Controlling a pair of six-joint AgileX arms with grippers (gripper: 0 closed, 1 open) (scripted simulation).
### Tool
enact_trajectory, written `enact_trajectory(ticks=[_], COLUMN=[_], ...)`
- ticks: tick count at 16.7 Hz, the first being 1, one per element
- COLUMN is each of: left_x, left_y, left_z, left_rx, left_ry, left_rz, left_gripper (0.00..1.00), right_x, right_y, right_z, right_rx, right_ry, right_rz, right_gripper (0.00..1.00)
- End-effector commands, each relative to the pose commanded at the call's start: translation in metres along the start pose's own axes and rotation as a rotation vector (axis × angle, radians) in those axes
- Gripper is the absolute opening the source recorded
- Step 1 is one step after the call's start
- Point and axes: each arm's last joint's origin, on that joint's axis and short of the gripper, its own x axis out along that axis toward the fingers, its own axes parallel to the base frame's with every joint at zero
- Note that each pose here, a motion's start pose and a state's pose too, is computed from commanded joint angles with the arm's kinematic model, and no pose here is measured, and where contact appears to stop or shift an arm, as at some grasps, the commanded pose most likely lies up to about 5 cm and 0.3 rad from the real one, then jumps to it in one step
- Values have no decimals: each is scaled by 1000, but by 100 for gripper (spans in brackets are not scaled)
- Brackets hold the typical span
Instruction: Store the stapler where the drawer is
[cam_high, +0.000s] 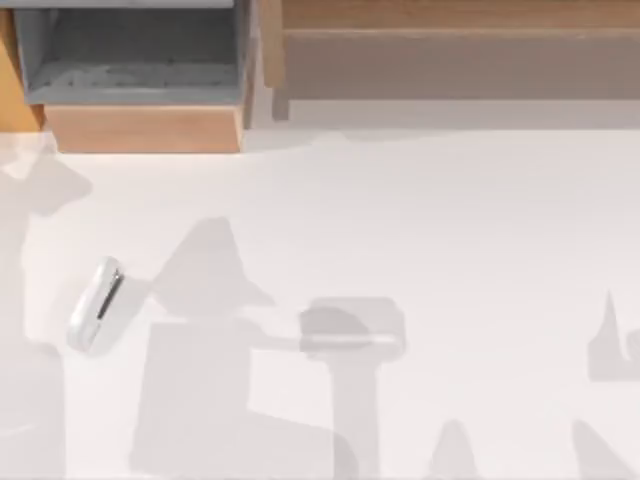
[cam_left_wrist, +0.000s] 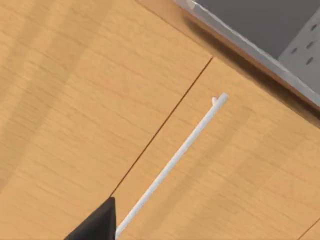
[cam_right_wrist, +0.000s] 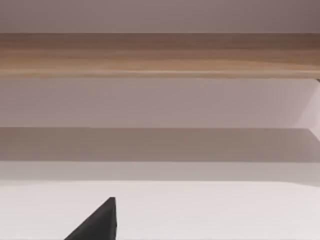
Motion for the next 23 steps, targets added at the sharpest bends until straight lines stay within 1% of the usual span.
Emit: enact_trajectory(ticks=[3,5,8,11,14,20,23], left_x=[47,72,97,109,112,113,124], left_y=[-8,-20,-42,-60,-69,-70,-69], left_z=[-42,-74,-118,-150,-164,-162,-163], left_rx=[189,303,447,547,589,586,589], left_ry=[-2,-3,-5,-7,-8,-10,-8], left_rz=[-5,-8,-11,-11,-10,-14,-10], left_gripper=[100,100,100,100,100,100,100], right_x=[0,0,0,0,0,0,0], right_y=[0,0,0,0,0,0,0], right_z=[0,0,0,0,0,0,0], right_rx=[0,0,0,0,0,0,0], right_ry=[0,0,0,0,0,0,0], right_rz=[0,0,0,0,0,0,0], right_gripper=[100,100,100,100,100,100,100])
